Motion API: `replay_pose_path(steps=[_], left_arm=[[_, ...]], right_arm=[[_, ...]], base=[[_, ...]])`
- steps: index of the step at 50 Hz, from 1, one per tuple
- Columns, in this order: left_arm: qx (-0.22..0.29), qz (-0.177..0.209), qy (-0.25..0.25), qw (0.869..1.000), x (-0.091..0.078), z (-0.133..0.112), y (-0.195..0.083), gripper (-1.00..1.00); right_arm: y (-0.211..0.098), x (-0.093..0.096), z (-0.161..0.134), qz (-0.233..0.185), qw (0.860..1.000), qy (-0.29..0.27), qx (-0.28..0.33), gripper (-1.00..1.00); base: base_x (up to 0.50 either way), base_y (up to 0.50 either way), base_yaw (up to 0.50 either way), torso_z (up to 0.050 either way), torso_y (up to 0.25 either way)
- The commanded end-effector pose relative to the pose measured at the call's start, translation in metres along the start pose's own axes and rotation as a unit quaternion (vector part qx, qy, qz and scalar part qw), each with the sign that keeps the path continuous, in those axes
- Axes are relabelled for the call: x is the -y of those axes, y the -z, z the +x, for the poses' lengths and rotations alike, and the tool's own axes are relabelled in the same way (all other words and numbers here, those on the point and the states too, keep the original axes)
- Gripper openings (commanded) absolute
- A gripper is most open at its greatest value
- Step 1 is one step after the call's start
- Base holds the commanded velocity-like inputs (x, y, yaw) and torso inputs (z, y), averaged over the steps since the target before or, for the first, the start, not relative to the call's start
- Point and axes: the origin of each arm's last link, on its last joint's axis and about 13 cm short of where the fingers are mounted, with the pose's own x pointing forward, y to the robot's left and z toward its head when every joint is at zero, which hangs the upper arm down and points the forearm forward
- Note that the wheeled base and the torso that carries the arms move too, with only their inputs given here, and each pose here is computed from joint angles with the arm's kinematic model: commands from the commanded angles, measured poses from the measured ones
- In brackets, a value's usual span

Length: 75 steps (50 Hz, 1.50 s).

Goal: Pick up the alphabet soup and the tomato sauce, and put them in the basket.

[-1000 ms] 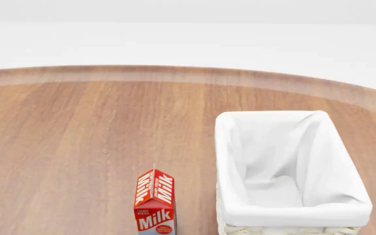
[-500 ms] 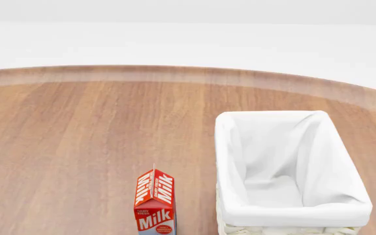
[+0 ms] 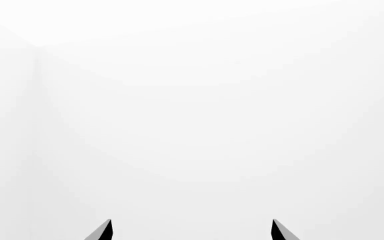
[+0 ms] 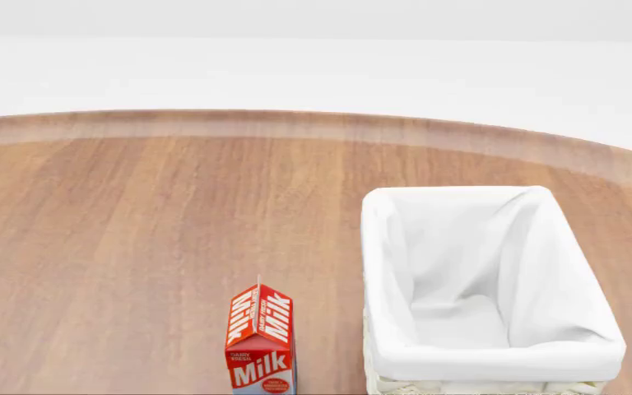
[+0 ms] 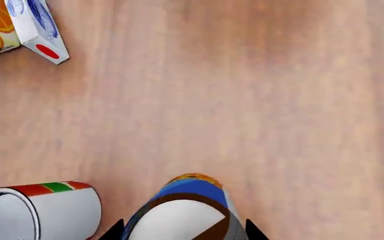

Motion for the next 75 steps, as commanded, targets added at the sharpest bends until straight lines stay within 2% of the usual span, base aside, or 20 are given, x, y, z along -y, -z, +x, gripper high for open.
replay_pose_path(steps=[1,23,32,47,52,54,56,75], left_arm=[[0.0,0.0,0.0,1.0,0.0,0.0,0.0,1.0],[0.0,0.0,-0.001,1.0,0.0,0.0,0.001,1.0],[0.0,0.0,-0.002,1.0,-0.001,-0.001,0.001,1.0],[0.0,0.0,-0.003,1.0,-0.002,0.0,0.0,1.0],[-0.001,0.001,-0.002,1.0,-0.001,0.0,0.001,1.0],[0.0,-0.001,-0.003,1.0,-0.001,0.0,0.0,1.0],[0.0,0.0,-0.003,1.0,-0.002,0.0,0.0,1.0],[0.002,0.002,-0.003,1.0,-0.002,0.0,-0.002,1.0]], right_arm=[[-0.026,-0.009,-0.036,-0.02,0.996,-0.017,0.09,-1.0],[-0.049,-0.014,-0.07,-0.023,0.986,-0.026,0.165,-1.0],[-0.072,-0.014,-0.098,-0.019,0.973,-0.036,0.225,-1.0],[-0.104,-0.014,-0.111,-0.017,0.957,-0.04,0.287,-1.0],[-0.119,-0.016,-0.127,-0.012,0.952,-0.042,0.304,-1.0],[-0.12,-0.016,-0.121,-0.013,0.95,-0.043,0.311,-1.0],[-0.126,-0.017,-0.129,-0.009,0.948,-0.043,0.315,-1.0],[-0.171,-0.02,-0.139,0.008,0.927,-0.042,0.373,-1.0]], base=[[0.0,0.0,0.0,0.0,0.0],[0.0,0.0,0.0,0.0,0.0],[0.0,0.0,0.0,0.0,0.0],[0.0,0.0,0.0,0.0,0.001],[0.0,0.0,0.0,0.0,0.0],[0.0,0.0,0.0,0.0,0.0],[0.0,0.0,0.0,0.0,0.0],[0.0,0.0,0.0,0.0,0.001]])
